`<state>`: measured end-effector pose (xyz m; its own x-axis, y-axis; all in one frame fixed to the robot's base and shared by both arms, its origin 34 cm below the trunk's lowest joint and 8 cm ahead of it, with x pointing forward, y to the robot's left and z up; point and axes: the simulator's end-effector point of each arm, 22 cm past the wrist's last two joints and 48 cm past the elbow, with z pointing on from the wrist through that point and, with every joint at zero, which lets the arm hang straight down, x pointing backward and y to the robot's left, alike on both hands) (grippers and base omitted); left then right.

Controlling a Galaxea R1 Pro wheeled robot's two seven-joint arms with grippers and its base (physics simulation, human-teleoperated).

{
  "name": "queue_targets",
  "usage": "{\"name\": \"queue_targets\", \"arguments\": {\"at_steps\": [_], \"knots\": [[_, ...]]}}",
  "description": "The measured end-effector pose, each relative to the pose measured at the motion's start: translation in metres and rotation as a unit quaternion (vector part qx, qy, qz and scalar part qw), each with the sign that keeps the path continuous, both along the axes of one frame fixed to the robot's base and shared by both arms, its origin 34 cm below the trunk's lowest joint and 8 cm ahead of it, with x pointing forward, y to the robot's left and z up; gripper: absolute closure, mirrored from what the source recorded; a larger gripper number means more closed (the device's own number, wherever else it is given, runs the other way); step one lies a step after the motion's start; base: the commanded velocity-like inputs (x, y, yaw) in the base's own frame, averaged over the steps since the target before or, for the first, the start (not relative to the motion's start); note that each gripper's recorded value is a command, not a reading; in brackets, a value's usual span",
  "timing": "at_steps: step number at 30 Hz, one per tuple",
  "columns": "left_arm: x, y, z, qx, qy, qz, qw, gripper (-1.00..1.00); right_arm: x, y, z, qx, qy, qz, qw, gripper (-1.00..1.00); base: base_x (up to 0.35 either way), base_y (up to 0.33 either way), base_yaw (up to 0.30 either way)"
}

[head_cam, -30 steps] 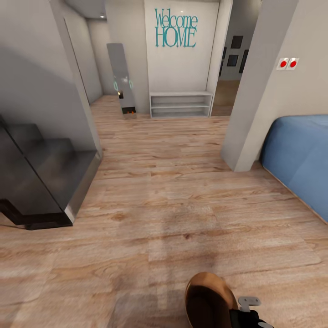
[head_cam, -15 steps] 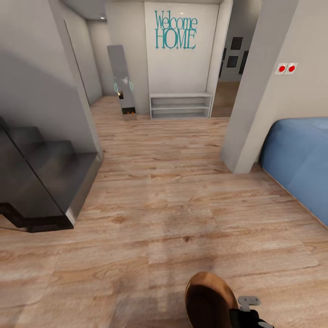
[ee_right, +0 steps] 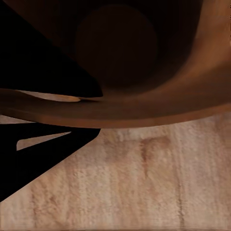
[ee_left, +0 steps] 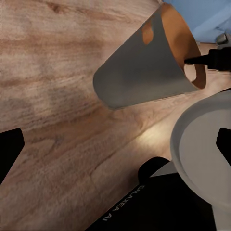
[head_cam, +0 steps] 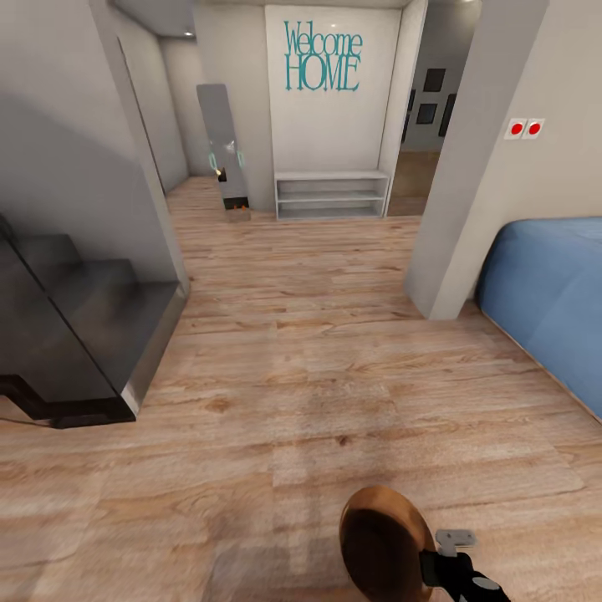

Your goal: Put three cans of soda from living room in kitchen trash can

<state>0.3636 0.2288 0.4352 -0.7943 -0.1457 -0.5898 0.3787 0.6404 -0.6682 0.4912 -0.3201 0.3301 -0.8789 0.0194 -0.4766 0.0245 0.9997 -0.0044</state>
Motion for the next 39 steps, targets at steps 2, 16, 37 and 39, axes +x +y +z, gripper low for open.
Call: {"name": "queue_targets", "arguments": {"at_steps": [2,16,37,39], "knots": [[0.000,0.002,0.000,0.001,0.000,0.000,1.0000,-1.00,0.006,-0.002,0.004,-0.002,-0.006,-0.003,1.0000,1.00,0.000,0.000,0.000],[0.000,0.004,0.000,0.003,0.000,-0.001,1.0000,-1.00,0.051,-0.003,0.046,0.000,0.023,-0.004,0.9997,1.00,0.000,0.000,0.000],[0.000,0.004,0.000,0.004,0.001,-0.001,1.0000,-1.00,0.082,-0.005,0.137,-0.003,0.083,-0.015,0.9964,1.00,0.000,0.000,0.000],[0.000,0.004,-0.001,0.004,0.001,0.000,1.0000,-1.00,0.086,-0.005,0.147,-0.003,0.080,-0.015,0.9966,1.00,0.000,0.000,0.000]]}}
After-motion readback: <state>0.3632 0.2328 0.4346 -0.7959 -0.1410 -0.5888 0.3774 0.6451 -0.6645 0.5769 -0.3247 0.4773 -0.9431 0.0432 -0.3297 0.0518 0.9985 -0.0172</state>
